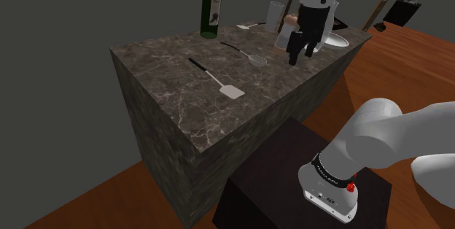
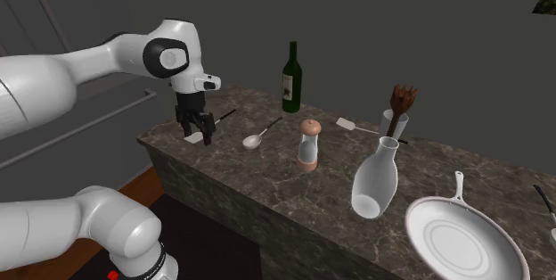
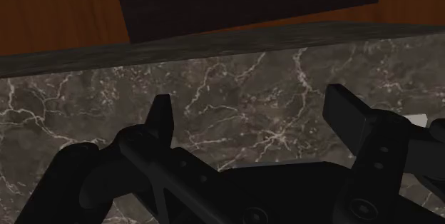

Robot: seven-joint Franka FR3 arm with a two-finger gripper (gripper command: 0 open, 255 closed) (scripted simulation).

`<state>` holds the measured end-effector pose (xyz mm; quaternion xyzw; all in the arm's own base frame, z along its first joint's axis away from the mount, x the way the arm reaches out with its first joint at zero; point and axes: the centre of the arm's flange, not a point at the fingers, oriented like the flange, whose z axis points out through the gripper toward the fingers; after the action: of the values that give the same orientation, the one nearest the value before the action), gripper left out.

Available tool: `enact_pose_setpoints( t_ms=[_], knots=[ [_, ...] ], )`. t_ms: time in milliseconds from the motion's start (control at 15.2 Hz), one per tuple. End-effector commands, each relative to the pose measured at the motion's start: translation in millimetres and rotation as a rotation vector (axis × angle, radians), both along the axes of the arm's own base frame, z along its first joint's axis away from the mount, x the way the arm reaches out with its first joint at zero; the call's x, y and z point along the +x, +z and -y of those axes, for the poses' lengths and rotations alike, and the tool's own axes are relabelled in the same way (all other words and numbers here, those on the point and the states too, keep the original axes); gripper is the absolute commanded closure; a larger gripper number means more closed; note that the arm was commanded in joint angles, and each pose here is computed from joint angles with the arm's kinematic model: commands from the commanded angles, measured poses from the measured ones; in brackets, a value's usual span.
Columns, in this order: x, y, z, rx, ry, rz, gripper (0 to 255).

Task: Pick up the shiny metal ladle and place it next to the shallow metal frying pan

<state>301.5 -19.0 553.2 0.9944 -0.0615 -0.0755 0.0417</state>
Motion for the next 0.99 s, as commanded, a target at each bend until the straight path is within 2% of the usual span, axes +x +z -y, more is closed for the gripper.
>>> enact_pose_setpoints(
  t_ms=[0, 924],
  knots=[
    [0.0, 0.0, 0.0, 0.0, 0.0, 0.0, 0],
    [154.8, -54.4, 70.5, 0.116, 0.035, 0.083, 0]
  ],
)
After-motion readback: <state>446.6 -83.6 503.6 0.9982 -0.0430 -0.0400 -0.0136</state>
